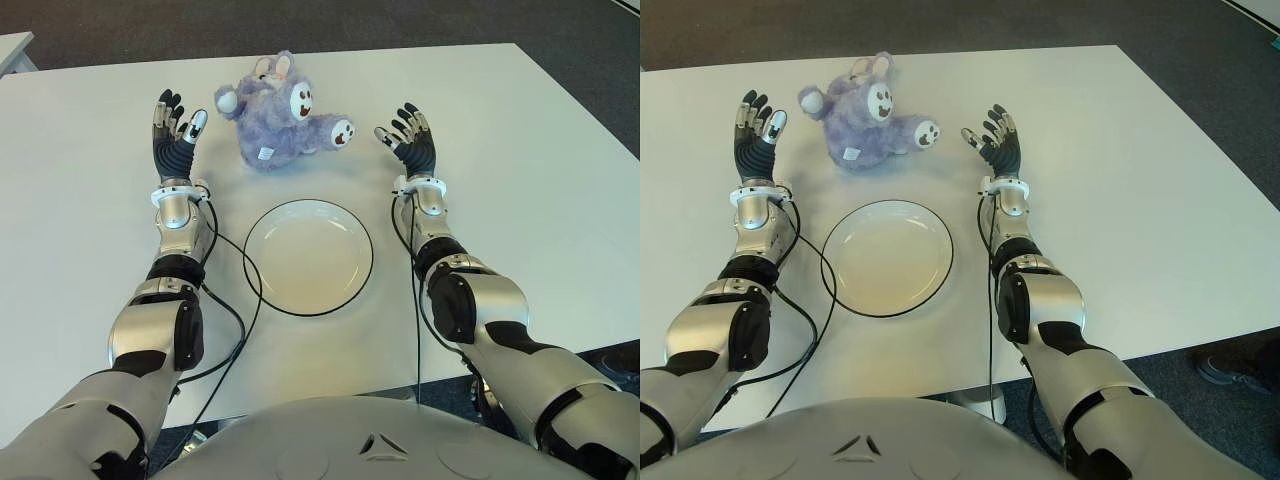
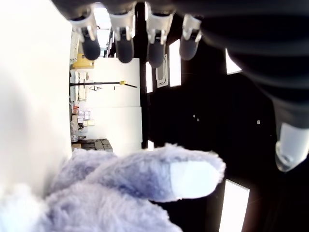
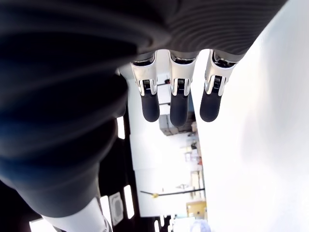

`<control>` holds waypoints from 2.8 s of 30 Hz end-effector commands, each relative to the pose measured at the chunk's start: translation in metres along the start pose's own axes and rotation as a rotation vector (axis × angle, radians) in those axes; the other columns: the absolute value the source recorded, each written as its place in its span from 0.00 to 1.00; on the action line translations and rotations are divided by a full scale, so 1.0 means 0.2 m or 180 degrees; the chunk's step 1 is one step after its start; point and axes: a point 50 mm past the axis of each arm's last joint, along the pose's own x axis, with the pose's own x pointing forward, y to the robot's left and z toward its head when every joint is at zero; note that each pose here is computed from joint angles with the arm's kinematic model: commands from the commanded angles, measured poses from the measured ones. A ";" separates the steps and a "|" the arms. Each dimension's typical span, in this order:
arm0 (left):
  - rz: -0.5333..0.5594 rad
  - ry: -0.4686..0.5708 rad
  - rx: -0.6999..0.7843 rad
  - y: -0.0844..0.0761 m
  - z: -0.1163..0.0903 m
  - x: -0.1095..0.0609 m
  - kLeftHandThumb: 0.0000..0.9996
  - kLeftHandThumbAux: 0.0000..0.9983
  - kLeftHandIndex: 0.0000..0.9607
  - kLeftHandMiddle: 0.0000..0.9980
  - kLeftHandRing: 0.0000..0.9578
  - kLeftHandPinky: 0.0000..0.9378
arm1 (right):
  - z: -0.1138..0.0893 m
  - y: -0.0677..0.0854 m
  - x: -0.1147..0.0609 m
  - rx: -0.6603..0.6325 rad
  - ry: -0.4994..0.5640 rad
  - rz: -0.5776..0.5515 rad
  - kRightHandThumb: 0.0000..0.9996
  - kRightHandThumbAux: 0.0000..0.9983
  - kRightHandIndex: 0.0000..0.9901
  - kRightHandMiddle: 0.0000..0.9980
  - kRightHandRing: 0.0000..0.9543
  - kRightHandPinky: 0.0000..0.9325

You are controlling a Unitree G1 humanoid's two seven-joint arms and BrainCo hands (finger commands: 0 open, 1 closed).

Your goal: Put the doll into the plate.

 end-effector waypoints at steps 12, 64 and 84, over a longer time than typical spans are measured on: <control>-0.0005 0.0064 0.0187 0.07 -0.03 -0.03 0.00 0.49 0.00 0.08 0.06 0.00 | -0.08 -0.01 -0.04 0.0007 0.0213 -0.0023 0.19 0.86 0.10 0.13 0.13 0.16; -0.0102 -0.0233 0.0589 0.09 0.19 0.17 0.01 0.48 0.00 0.06 0.05 0.02 | -0.08 0.00 -0.04 0.0004 0.0233 -0.0008 0.21 0.86 0.11 0.14 0.14 0.17; -0.0169 -0.0471 0.0749 0.09 0.25 0.18 0.00 0.44 0.00 0.10 0.14 0.06 | -0.07 0.00 -0.04 -0.0009 0.0231 -0.0006 0.20 0.86 0.10 0.14 0.14 0.17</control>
